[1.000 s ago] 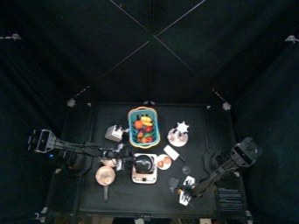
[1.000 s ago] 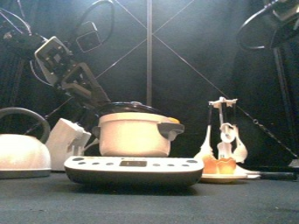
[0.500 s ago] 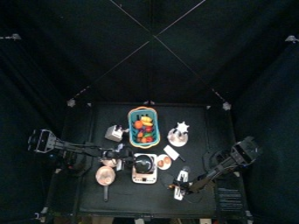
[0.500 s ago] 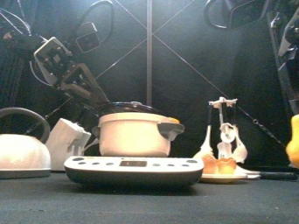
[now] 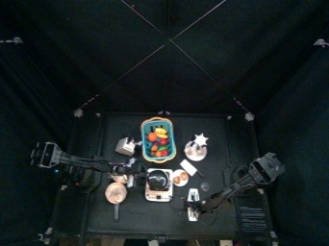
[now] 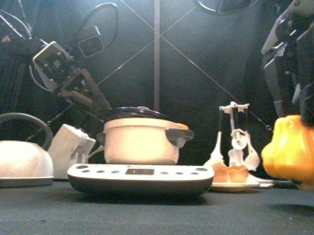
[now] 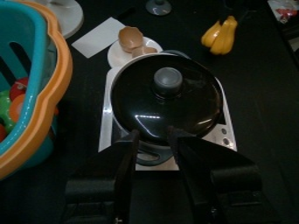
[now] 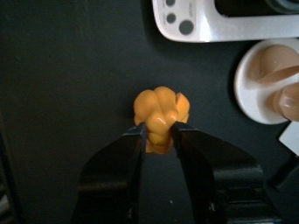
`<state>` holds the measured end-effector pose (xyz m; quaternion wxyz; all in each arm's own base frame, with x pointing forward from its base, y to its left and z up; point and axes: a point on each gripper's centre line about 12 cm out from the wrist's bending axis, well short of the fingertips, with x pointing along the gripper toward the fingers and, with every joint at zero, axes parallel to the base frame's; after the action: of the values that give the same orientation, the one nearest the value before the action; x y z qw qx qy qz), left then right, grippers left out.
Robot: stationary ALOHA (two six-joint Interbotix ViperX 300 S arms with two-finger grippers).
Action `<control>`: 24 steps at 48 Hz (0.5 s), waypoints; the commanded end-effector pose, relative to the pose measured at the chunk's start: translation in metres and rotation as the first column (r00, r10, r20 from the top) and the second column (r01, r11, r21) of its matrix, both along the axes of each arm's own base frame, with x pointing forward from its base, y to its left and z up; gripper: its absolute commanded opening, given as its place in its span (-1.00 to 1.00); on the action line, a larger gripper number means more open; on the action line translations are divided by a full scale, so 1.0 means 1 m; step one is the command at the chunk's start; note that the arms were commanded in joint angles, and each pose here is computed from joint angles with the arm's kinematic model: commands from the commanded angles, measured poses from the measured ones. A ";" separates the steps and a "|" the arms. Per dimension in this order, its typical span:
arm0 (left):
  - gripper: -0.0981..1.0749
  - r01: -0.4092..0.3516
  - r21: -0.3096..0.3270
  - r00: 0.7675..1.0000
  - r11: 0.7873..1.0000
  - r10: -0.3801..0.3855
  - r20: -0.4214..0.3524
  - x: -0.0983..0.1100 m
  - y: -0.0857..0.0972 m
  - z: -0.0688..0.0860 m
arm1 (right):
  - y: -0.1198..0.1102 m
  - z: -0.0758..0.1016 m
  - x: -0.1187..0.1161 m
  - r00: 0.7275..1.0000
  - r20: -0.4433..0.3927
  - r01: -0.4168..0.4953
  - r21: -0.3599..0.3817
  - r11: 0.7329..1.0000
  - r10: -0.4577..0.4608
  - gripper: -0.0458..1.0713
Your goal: Move squash up and to the left
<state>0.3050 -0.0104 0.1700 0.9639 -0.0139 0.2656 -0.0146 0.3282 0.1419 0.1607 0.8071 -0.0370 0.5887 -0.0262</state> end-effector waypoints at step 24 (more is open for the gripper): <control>0.44 -0.003 -0.004 0.999 1.000 0.003 0.032 0.003 0.000 0.008 | 0.011 0.024 0.017 0.965 0.004 -0.262 -0.001 0.965 0.262 0.20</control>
<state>0.3049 -0.0104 0.1705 0.9641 -0.0139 0.2649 -0.0146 0.3406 0.1470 0.1681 0.7958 -0.1251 0.5888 0.0661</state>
